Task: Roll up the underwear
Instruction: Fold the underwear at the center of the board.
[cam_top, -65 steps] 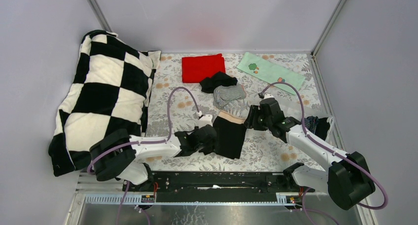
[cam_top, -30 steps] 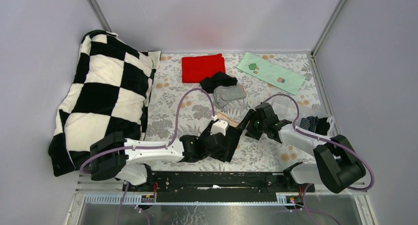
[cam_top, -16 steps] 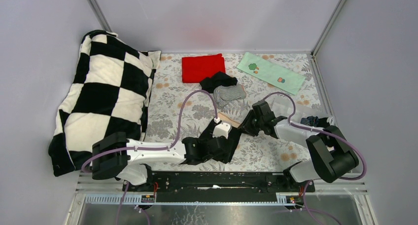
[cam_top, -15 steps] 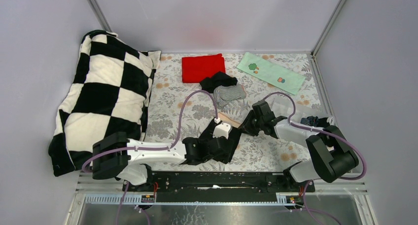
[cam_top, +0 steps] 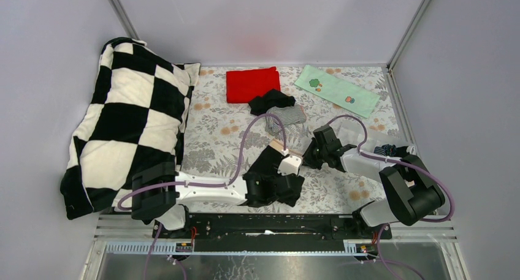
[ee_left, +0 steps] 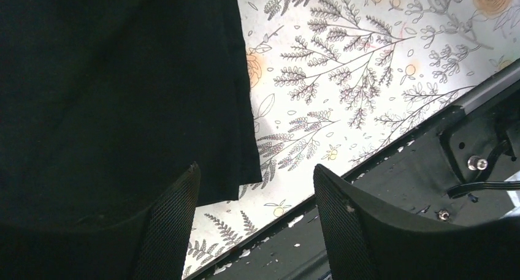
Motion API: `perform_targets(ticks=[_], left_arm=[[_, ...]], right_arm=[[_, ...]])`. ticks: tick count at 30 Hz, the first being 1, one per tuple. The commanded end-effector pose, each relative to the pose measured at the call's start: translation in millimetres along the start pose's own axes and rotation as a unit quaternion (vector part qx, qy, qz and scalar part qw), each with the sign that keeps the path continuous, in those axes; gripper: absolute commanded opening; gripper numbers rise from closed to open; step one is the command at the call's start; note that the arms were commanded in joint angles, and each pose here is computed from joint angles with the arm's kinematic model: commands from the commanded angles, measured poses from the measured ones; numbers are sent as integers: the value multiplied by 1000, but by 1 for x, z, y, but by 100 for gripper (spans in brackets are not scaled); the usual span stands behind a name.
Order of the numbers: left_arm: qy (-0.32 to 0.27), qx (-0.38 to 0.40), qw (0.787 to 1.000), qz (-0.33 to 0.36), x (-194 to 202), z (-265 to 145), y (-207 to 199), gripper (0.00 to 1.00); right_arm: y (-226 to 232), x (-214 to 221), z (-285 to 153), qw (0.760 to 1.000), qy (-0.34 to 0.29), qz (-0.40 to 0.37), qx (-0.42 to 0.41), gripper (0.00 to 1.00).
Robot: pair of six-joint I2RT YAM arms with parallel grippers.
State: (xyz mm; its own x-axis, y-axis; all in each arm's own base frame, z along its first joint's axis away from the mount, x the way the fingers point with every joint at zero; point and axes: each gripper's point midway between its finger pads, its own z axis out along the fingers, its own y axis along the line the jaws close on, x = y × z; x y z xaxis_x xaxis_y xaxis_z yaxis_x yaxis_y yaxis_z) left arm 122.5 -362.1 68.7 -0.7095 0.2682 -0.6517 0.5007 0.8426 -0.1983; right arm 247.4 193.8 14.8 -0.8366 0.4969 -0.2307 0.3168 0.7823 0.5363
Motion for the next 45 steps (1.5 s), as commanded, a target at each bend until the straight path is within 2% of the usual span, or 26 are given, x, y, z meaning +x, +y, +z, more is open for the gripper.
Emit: perform_targets(ticks=[1, 10, 24, 32, 38, 45], left_arm=[[12, -36, 999, 21, 10, 6, 3, 73], [27, -118, 991, 50, 20, 17, 17, 72], [44, -129, 988, 77, 35, 29, 14, 70], [47, -157, 982, 99, 37, 35, 20, 65], [43, -152, 982, 105, 33, 35, 14, 63], [44, -149, 982, 107, 33, 35, 10, 56]], right_arm=[[2, -3, 1, 1000, -7, -8, -4, 12], [3, -2, 1, 1000, -3, -13, -5, 11], [3, 0, 1, 1000, -2, -12, -9, 11], [4, -1, 0, 1000, -3, -14, -12, 11], [5, 0, -1, 1000, -3, -14, -14, 11], [4, -1, -2, 1000, -5, -15, -13, 11]])
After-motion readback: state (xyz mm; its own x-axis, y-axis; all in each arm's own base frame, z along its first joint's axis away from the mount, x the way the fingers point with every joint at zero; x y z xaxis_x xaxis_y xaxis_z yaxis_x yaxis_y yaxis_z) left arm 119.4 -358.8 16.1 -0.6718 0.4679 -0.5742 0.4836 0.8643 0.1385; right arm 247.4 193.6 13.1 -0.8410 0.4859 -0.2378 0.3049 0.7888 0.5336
